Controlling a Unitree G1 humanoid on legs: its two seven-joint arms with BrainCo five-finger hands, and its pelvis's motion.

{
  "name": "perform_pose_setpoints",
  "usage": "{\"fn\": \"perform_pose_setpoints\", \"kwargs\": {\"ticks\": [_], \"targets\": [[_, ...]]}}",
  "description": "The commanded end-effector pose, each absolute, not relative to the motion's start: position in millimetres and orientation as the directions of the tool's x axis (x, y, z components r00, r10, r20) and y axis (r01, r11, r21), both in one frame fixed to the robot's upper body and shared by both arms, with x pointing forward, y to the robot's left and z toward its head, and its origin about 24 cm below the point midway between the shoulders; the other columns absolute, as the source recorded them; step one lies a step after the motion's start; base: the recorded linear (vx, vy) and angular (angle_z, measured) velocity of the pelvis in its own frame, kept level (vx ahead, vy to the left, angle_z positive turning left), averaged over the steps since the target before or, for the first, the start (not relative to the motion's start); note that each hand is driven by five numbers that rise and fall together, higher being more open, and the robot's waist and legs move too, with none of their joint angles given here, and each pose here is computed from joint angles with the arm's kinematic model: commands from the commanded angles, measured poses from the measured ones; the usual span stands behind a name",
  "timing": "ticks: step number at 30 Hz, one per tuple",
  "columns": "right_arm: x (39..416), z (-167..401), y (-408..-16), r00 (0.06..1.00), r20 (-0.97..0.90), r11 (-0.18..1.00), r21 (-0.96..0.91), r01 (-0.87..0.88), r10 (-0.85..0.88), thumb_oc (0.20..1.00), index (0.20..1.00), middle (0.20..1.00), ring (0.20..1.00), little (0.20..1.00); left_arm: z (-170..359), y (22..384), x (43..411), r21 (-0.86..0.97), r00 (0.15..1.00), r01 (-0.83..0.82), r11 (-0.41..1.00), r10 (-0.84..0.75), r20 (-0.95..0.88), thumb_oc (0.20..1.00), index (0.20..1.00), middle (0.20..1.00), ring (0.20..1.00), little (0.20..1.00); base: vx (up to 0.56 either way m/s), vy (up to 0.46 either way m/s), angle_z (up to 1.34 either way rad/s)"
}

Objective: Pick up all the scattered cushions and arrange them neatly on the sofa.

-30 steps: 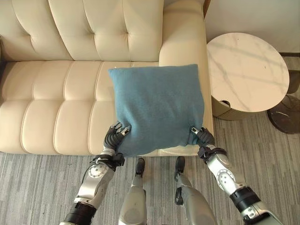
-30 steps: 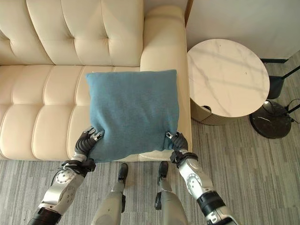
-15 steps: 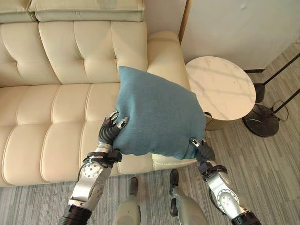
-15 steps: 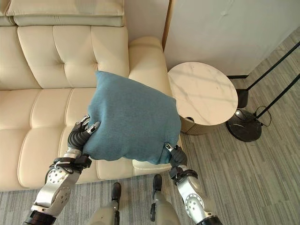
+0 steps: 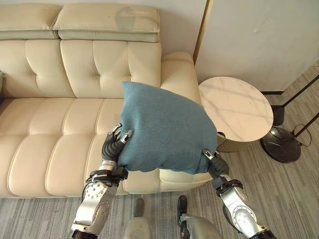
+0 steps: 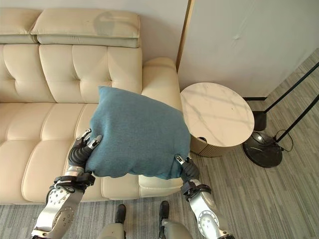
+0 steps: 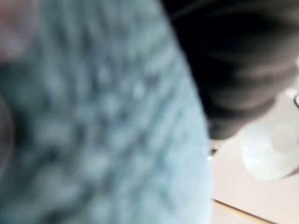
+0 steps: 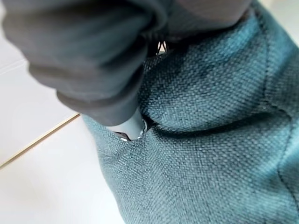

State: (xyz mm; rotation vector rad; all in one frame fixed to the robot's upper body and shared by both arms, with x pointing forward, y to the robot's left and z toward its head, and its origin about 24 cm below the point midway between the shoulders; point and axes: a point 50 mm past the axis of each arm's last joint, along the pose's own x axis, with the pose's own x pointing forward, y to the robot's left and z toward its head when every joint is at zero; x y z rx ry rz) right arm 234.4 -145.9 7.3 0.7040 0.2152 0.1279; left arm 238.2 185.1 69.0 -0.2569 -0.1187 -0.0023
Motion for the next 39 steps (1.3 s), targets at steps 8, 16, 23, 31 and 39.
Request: {"fn": "perform_pose_setpoints", "kwargs": {"ticks": [8, 16, 23, 31, 39], "targets": [[252, 106, -89, 0.847, 0.378, 0.551, 0.644, -0.531, 0.374, 0.200, 0.200, 0.200, 0.200, 0.200, 129, 161, 235, -0.265, 0.895, 0.224, 0.938, -0.090, 0.437, 0.200, 0.200, 0.200, 0.200, 0.200, -0.14, 0.017, 0.55], [247, 99, -116, 0.889, 0.358, 0.610, 0.647, -0.457, 0.286, 0.200, 0.200, 0.200, 0.200, 0.200, 124, 160, 232, -0.303, 0.901, 0.227, 0.926, -0.082, 0.426, 0.200, 0.200, 0.200, 0.200, 0.200, -0.01, 0.113, 0.87], [245, 93, -112, 0.894, 0.334, 0.617, 0.647, -0.448, 0.299, 0.200, 0.200, 0.200, 0.200, 0.200, 116, 166, 230, -0.280, 0.918, 0.209, 0.937, -0.089, 0.386, 0.200, 0.200, 0.200, 0.200, 0.200, 0.08, 0.216, 0.68], [247, 98, -110, 0.895, 0.350, 0.616, 0.651, -0.444, 0.276, 0.200, 0.200, 0.200, 0.200, 0.200, 120, 166, 237, -0.260, 0.914, 0.200, 0.945, -0.084, 0.396, 0.200, 0.200, 0.200, 0.200, 0.200, 0.05, 0.221, 0.11], [251, 104, -109, 0.895, 0.375, 0.593, 0.673, -0.443, 0.243, 0.200, 0.200, 0.200, 0.200, 0.200, 128, 165, 245, -0.233, 0.904, 0.190, 0.954, -0.077, 0.420, 0.200, 0.200, 0.200, 0.200, 0.200, 0.11, 0.128, 0.15]]}}
